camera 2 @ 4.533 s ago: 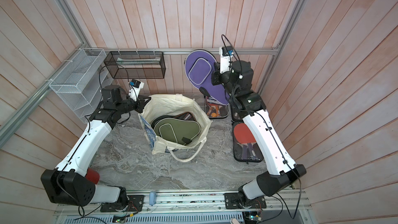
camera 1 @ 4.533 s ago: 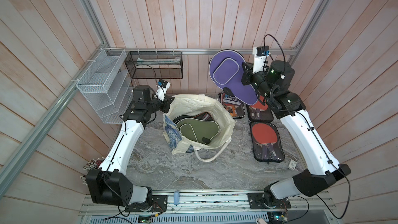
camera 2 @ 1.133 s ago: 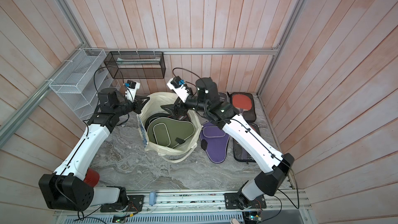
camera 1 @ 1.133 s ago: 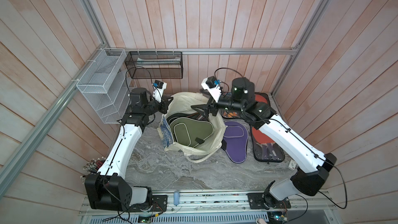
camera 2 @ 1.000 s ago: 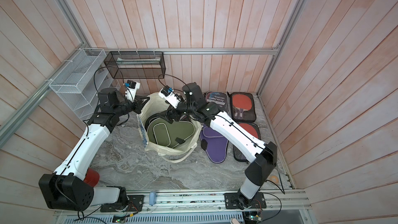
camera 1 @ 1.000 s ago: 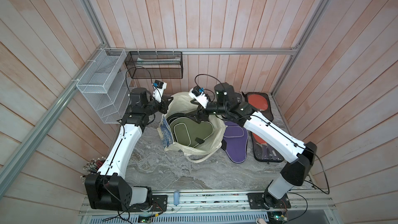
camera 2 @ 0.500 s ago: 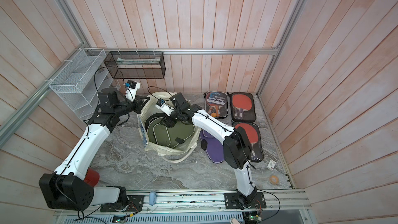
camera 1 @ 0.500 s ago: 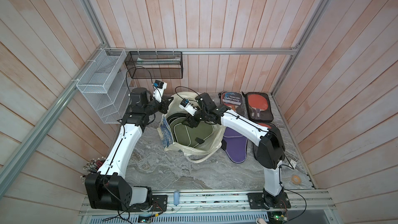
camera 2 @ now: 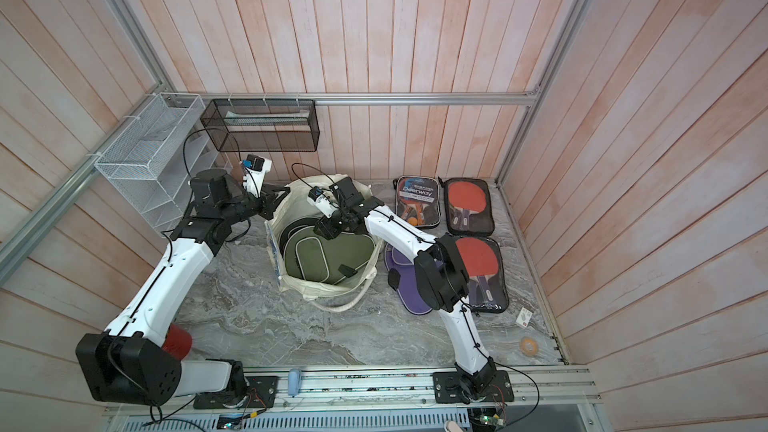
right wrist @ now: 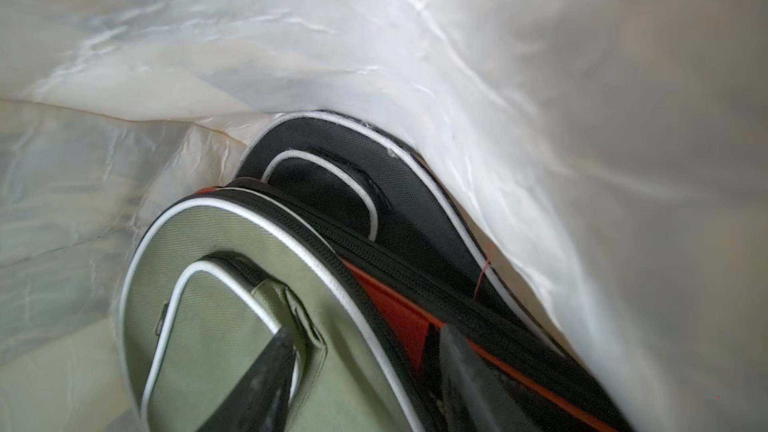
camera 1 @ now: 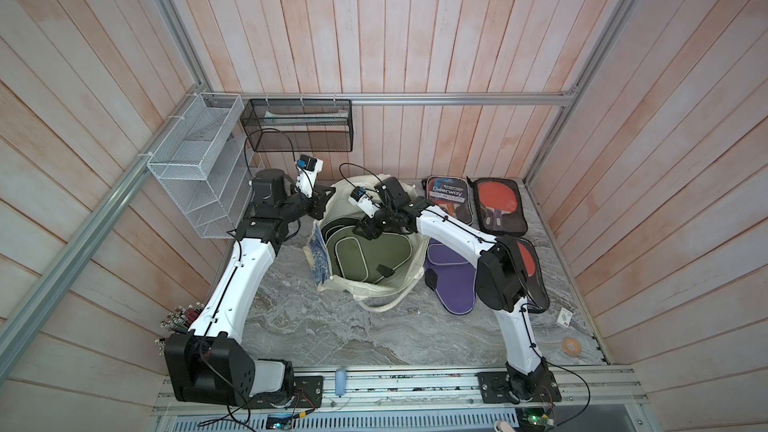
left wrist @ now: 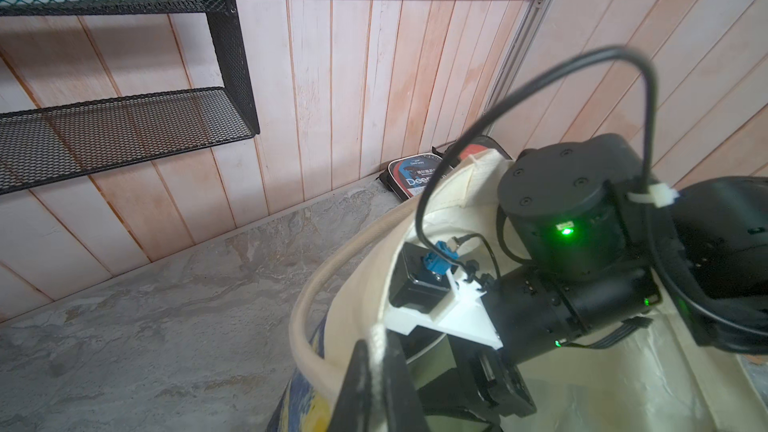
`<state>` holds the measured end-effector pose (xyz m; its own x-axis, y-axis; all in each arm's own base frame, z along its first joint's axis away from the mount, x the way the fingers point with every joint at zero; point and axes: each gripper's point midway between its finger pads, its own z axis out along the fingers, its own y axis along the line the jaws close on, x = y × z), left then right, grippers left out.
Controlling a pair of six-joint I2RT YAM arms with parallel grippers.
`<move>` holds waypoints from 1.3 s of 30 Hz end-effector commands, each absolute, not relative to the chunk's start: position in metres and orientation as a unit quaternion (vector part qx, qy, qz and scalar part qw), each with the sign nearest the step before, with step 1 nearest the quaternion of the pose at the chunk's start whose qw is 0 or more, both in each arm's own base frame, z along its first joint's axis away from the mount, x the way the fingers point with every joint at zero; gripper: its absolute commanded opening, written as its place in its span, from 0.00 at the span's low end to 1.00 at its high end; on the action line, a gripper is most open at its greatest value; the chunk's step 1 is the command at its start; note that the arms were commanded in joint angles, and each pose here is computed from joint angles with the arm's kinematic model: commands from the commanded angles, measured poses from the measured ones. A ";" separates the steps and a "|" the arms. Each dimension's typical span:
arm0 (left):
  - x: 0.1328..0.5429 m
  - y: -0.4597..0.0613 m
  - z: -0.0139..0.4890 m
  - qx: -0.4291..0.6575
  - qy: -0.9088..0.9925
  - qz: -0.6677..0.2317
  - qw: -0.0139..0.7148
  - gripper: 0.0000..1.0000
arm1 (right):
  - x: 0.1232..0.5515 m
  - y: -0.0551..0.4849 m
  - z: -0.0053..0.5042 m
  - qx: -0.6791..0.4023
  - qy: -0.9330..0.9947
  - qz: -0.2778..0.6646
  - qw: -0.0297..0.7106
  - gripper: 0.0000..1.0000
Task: Remove the ping pong set from the canvas bag
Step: Pick up the ping pong set from the canvas bag.
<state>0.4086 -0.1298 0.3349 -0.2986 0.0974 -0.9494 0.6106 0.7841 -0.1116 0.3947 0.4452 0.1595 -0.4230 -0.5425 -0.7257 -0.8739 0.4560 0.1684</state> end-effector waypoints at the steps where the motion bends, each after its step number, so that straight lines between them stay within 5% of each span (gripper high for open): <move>1: 0.408 -0.139 0.364 0.253 0.734 -0.246 0.580 0.00 | 0.389 0.448 0.140 -0.443 0.806 0.289 0.265 0.56; 3: 0.408 -0.139 0.363 0.253 0.735 -0.245 0.579 0.00 | 0.387 0.450 0.136 -0.445 0.805 0.297 0.257 0.54; 12: 0.409 -0.139 0.361 0.253 0.736 -0.245 0.578 0.00 | 0.389 0.449 0.132 -0.443 0.811 0.289 0.252 0.00; 21: 0.410 -0.140 0.361 0.253 0.735 -0.248 0.578 0.00 | 0.393 0.441 0.189 -0.444 0.795 0.274 0.309 0.00; 39: 0.430 -0.110 0.360 0.198 0.772 -0.187 0.575 0.00 | 0.363 0.395 0.426 -0.418 0.675 0.273 0.543 0.00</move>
<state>0.4240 -0.1162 0.3399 -0.3014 0.0986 -0.9484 0.5444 0.8344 -0.0863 0.3654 0.3998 0.3586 -0.1906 -0.3853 -0.9029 -0.8782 0.4779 -0.0186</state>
